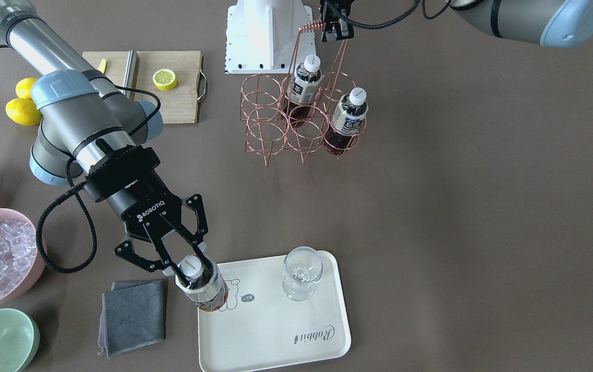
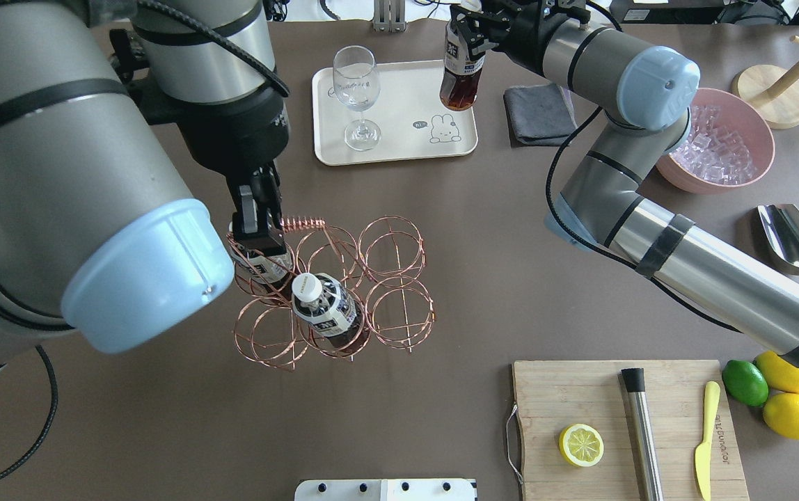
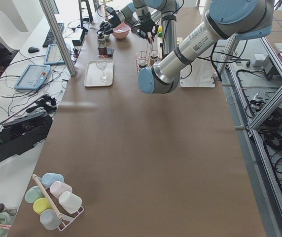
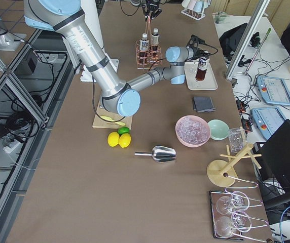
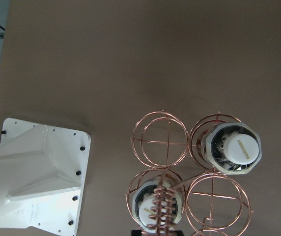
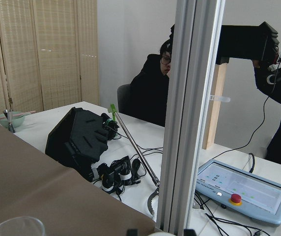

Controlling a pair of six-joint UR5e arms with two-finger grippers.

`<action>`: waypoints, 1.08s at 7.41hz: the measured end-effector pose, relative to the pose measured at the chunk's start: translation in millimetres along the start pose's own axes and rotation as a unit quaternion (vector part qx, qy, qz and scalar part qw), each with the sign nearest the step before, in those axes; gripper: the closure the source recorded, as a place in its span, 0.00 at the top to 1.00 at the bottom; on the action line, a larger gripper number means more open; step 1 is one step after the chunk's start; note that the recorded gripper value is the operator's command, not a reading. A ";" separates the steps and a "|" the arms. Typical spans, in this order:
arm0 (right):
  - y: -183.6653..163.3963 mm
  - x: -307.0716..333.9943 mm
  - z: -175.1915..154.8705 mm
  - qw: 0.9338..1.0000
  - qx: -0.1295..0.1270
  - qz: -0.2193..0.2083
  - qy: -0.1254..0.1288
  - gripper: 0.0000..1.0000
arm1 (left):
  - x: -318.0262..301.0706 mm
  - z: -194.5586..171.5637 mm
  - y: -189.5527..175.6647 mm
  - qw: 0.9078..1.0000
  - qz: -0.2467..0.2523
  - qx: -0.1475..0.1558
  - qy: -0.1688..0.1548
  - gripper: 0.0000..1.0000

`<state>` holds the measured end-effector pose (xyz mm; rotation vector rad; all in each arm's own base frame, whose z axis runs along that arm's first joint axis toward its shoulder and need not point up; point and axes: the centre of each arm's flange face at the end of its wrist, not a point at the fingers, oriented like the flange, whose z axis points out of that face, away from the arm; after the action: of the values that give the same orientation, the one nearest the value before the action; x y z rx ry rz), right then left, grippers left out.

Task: Take tea from basket to plate

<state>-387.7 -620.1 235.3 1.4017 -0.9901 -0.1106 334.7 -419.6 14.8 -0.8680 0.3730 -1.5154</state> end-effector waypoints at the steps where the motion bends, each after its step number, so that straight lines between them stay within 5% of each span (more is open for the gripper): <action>1: -2.8 8.3 16.6 1.000 -0.001 0.015 0.017 0.00 | 24.2 -17.7 -26.3 1.000 0.011 0.017 0.010 0.00; 4: 24.8 14.3 43.3 0.998 0.019 0.055 0.035 0.00 | 131.0 -61.0 -145.0 0.996 0.061 0.055 0.037 0.00; 8: 64.6 -22.3 45.8 0.997 0.027 0.065 0.039 0.00 | 283.2 -101.2 -349.4 0.993 0.084 0.082 0.031 0.00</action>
<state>-461.0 -626.6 272.2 1.3764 -1.0215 0.0671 37.5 -659.6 273.0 -0.6449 0.3524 -1.3979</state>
